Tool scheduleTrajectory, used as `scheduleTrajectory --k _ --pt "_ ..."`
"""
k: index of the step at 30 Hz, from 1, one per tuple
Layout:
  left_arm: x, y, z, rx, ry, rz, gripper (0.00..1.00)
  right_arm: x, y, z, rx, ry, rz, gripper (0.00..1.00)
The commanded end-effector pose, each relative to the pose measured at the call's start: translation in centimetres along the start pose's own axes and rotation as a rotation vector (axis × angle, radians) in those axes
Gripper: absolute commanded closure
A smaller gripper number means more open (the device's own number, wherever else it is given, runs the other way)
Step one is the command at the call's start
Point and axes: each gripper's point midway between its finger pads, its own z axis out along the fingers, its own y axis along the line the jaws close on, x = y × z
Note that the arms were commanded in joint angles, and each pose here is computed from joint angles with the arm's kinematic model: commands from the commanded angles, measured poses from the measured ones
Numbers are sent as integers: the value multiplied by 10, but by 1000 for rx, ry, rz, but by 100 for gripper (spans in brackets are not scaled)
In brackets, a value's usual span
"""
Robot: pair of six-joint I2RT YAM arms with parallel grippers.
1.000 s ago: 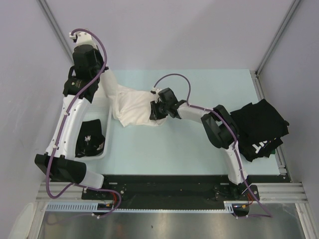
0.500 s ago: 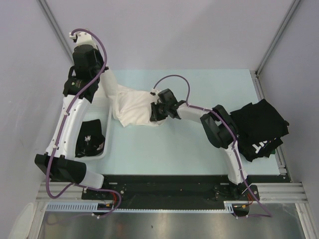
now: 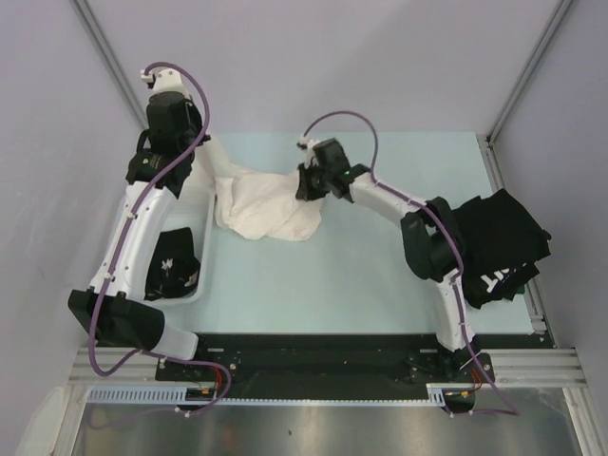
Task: Fold and stack the t-shirts
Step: Flatten out the tshirt
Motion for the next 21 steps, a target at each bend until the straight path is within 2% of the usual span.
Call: scheduleTrajectory --k 1,2,4,6,10,21 --pt "-9 -2 3 0 -41 15 100 -160 -52 -123 147 -370 -25 100" --pt "-9 -2 4 0 -38 21 100 -189 -54 -148 159 -442 -37 100" --pt "-12 -5 8 6 -45 19 100 -210 -86 -175 220 -488 -20 100" --pt "-23 -9 10 14 -66 11 100 -241 -96 -209 249 -572 -36 100" --pt "-43 -20 16 50 -93 -3 100 -267 -142 -258 321 -669 2 100" --pt "-83 -51 58 114 -163 -66 100 -301 -198 -357 417 -867 36 100"
